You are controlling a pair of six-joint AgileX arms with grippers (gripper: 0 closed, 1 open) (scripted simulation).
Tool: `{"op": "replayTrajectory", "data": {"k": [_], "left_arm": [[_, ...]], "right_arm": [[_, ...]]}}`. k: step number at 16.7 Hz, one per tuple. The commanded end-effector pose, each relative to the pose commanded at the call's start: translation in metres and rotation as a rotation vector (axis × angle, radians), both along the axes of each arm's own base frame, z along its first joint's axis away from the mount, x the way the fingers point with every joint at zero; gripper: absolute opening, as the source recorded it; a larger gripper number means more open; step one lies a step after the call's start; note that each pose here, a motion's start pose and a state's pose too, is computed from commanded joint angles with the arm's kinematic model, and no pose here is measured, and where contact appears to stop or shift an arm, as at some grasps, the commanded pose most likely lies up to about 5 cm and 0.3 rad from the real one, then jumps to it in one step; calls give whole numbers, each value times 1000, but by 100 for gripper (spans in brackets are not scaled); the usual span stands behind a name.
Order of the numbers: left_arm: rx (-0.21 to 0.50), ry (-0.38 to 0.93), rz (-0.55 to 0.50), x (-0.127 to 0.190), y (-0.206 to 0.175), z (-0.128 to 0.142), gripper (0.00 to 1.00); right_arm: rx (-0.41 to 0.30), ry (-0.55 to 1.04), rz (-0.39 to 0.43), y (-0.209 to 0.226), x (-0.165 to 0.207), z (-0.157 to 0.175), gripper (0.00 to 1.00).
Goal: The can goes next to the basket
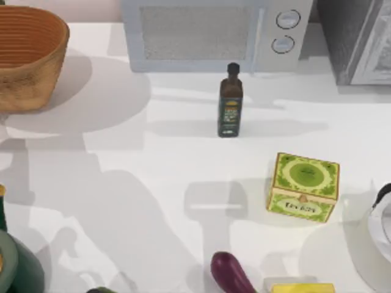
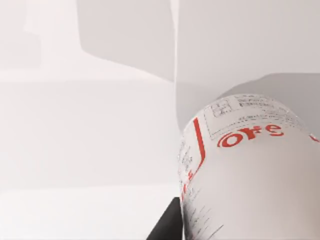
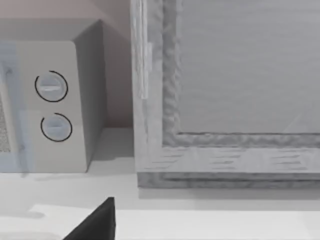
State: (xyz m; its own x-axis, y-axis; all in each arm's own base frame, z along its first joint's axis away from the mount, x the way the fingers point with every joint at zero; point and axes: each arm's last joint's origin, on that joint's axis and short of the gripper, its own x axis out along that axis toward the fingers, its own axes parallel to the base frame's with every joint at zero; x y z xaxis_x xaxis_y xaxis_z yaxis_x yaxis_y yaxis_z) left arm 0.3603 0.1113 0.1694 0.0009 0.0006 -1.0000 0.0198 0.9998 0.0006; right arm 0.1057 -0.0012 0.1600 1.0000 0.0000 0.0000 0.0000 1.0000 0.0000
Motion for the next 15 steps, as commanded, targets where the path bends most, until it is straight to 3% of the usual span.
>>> {"op": "replayTrajectory", "data": {"k": [3,15], "left_arm": [[0,0,0,0,0,0,0],[0,0,0,0,0,0,90]], "right_arm": [[0,0,0,0,0,0,100],[0,0,0,0,0,0,100]]}}
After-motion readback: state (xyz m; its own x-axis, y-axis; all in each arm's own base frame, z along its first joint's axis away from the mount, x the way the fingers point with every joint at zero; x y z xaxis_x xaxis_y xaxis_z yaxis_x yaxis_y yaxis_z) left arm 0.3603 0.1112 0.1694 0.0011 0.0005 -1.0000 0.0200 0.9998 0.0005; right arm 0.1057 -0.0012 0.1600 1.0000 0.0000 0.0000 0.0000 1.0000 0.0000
